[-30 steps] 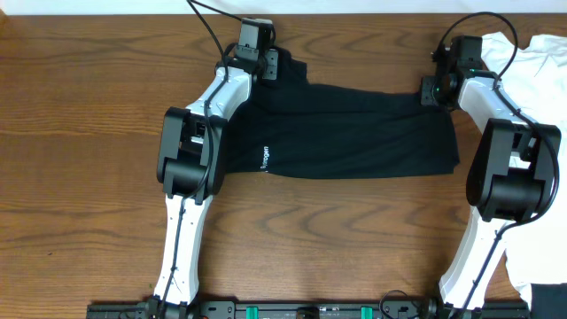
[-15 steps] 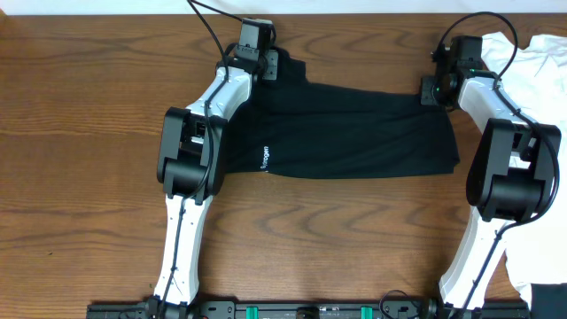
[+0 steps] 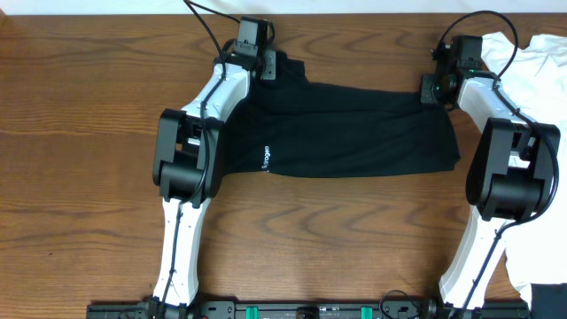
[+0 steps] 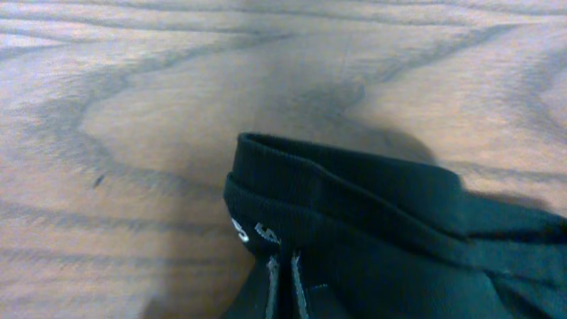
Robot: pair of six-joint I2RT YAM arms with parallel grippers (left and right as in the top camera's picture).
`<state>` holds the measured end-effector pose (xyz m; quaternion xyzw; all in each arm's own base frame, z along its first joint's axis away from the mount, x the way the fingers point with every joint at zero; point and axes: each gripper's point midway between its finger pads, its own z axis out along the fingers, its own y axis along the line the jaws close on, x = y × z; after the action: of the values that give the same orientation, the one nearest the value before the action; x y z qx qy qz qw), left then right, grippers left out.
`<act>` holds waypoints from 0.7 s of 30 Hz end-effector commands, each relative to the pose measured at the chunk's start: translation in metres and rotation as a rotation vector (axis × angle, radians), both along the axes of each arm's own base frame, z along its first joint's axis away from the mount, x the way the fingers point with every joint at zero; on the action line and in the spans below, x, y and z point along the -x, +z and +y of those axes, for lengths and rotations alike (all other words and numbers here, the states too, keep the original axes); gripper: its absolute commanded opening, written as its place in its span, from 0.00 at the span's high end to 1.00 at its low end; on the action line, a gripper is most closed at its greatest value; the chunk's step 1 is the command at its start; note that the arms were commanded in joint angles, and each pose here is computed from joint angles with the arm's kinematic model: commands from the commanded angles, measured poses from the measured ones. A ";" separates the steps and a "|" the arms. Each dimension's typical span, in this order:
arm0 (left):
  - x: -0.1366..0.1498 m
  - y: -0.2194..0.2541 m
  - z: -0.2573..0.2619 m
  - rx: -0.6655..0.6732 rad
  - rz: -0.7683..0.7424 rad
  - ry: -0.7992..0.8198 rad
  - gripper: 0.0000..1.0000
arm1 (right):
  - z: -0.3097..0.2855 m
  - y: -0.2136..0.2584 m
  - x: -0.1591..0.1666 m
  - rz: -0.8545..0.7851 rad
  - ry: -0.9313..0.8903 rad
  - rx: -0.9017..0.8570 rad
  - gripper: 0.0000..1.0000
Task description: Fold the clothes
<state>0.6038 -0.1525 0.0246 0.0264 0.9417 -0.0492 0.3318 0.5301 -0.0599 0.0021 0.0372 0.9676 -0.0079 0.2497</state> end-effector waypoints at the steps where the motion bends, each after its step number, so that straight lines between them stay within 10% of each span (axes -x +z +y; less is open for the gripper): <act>1: 0.000 0.054 -0.001 0.039 -0.063 0.002 0.94 | -0.004 -0.025 0.010 0.057 -0.006 -0.001 0.99; 21: 0.036 0.059 -0.010 0.088 0.077 -0.062 0.94 | -0.003 0.031 0.000 -0.042 0.023 0.012 0.99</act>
<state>0.5724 -0.1639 0.0778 0.0396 0.9488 -0.0968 0.2982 0.5284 -0.0589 0.0039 0.0306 0.9684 -0.0064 0.2473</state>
